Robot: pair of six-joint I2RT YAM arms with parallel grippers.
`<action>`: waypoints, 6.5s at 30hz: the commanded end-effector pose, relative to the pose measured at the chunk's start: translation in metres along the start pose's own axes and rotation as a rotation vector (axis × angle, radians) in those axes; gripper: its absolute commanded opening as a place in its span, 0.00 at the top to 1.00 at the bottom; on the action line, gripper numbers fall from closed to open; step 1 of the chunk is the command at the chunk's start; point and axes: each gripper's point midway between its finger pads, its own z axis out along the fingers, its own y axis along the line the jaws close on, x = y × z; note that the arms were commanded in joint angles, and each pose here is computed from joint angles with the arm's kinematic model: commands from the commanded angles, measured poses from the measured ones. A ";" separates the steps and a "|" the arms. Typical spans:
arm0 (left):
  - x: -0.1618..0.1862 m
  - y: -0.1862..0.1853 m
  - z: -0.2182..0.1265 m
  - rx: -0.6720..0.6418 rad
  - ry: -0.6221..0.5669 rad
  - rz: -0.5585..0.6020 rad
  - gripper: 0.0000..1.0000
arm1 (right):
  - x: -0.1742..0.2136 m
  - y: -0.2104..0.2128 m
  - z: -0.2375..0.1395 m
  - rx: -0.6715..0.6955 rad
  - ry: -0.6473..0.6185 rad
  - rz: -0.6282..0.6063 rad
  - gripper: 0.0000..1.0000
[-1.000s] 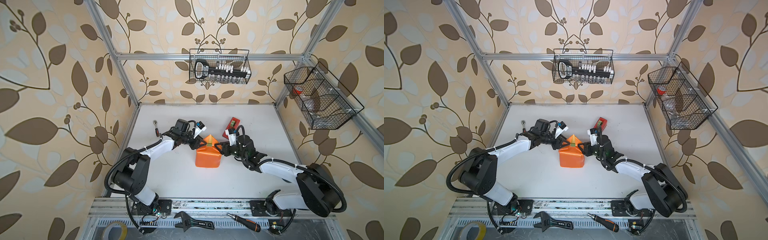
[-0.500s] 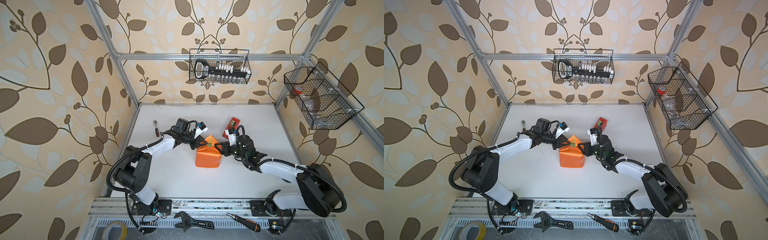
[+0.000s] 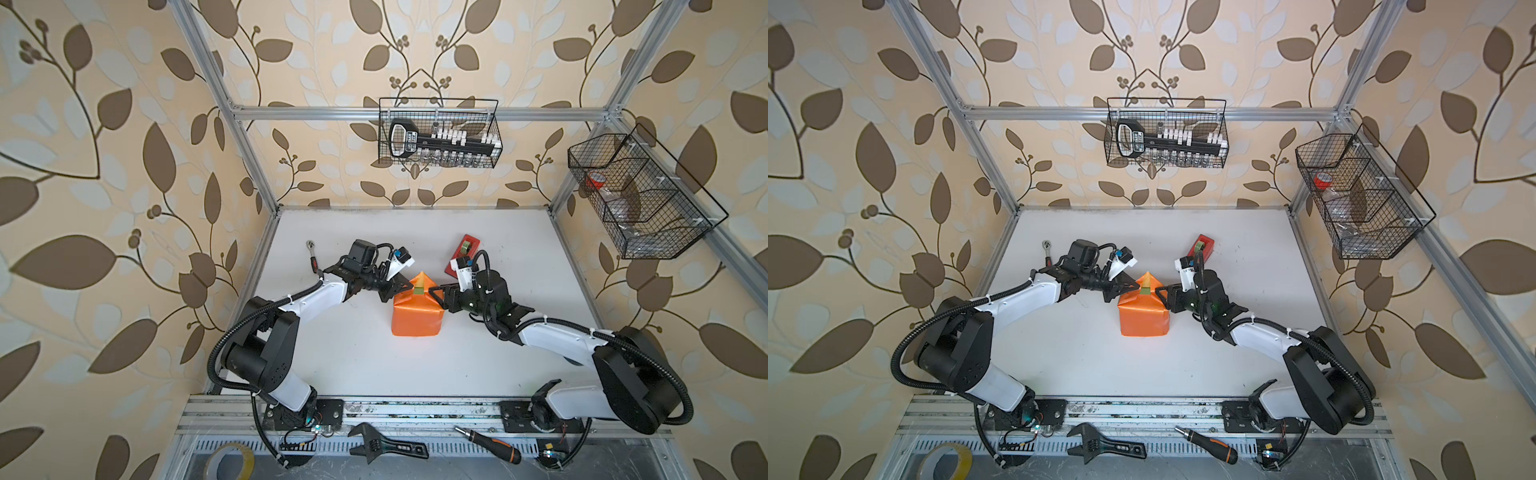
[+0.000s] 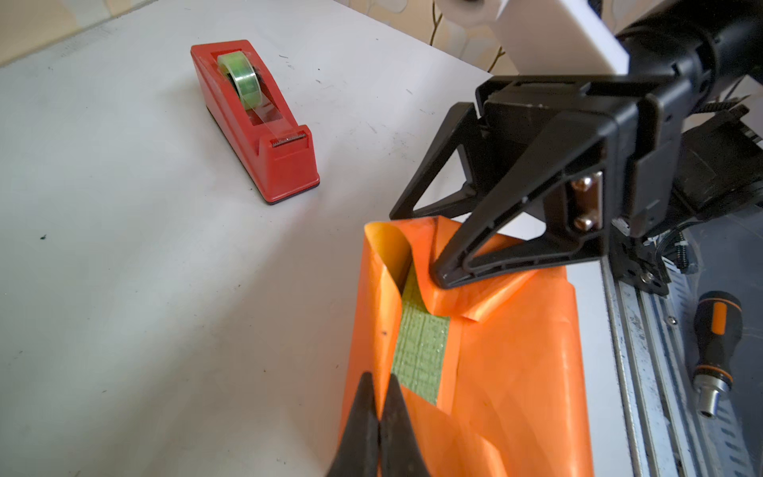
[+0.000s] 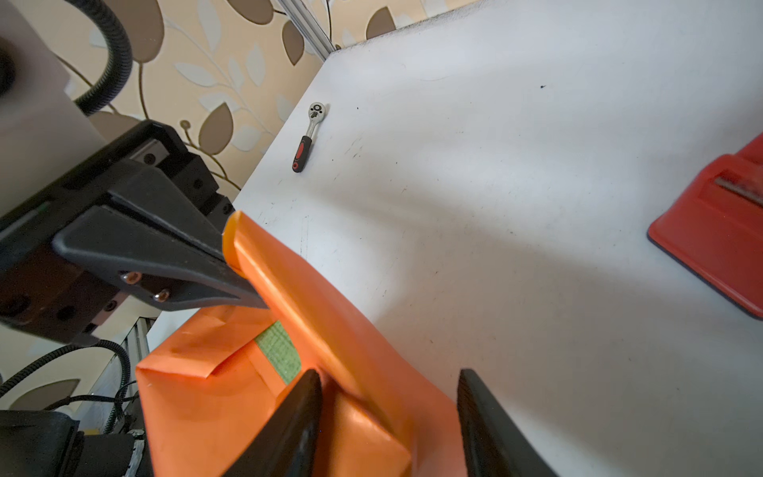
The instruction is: Wrap the gift box in paper
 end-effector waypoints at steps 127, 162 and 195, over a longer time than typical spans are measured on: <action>-0.036 -0.062 -0.009 0.056 -0.050 0.191 1.00 | 0.016 0.002 -0.014 0.048 0.111 0.014 0.37; 0.006 -0.080 0.008 0.123 0.090 0.135 1.00 | -0.017 0.019 -0.029 0.031 0.045 0.055 0.15; 0.000 -0.024 -0.054 -0.441 -0.142 -0.610 0.01 | 0.061 -0.005 -0.030 0.026 0.115 0.090 0.16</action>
